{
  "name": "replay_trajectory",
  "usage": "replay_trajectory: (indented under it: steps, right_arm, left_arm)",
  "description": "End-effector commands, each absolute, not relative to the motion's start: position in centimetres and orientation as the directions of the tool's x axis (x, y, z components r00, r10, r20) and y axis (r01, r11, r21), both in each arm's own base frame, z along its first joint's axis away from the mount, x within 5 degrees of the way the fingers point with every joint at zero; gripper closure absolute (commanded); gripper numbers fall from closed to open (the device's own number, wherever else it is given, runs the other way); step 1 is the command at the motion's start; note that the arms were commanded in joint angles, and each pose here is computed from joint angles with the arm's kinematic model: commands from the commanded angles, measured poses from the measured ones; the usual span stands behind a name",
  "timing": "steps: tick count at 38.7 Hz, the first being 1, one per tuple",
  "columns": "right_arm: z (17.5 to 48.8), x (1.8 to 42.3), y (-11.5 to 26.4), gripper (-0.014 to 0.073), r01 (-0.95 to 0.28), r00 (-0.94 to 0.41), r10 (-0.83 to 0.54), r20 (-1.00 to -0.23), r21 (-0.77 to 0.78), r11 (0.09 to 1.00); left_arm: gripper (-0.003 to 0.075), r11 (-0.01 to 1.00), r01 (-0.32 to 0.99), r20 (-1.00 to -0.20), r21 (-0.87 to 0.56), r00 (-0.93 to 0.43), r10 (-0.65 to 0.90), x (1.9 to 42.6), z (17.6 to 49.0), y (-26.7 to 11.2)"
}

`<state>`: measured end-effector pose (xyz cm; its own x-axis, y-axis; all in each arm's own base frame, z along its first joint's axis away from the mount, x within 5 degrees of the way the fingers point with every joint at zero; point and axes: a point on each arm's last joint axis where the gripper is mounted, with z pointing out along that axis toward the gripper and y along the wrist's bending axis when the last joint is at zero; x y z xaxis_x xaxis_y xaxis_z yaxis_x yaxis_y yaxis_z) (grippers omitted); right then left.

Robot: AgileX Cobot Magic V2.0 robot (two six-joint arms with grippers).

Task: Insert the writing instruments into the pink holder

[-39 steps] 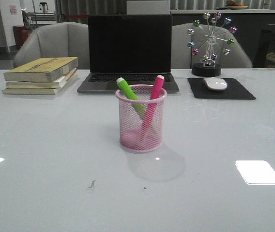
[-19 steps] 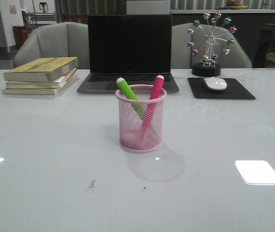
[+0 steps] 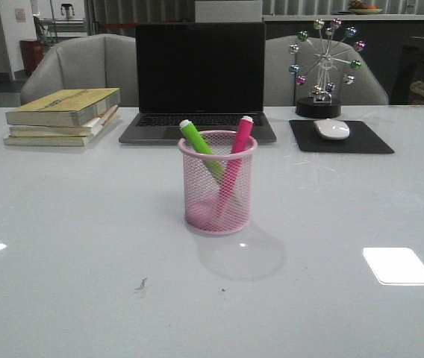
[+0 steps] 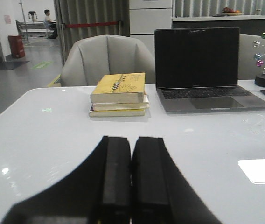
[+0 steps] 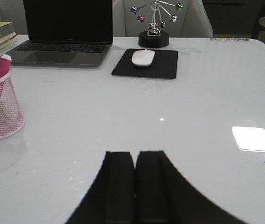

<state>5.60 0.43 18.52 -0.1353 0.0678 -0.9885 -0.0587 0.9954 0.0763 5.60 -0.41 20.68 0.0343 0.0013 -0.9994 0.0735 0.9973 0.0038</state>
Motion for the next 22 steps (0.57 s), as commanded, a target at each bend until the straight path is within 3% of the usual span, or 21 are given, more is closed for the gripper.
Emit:
replay_trajectory:
  steps: [1, 22]
  right_arm:
    - [19.38, 5.54, 0.39, 0.0538, -0.063, -0.034, 0.071, -0.997, 0.073, 0.995]
    - [19.38, 5.54, 0.39, 0.0538, -0.063, -0.034, 0.071, -0.997, 0.073, 0.995]
  left_arm:
    - [0.0622, 0.999, 0.034, -0.99, -0.016, 0.139, -0.02, 5.37, 21.49, -0.17]
    - [0.0623, 1.0, 0.023, -0.99, -0.016, 0.139, -0.019, 5.37, 21.49, -0.11]
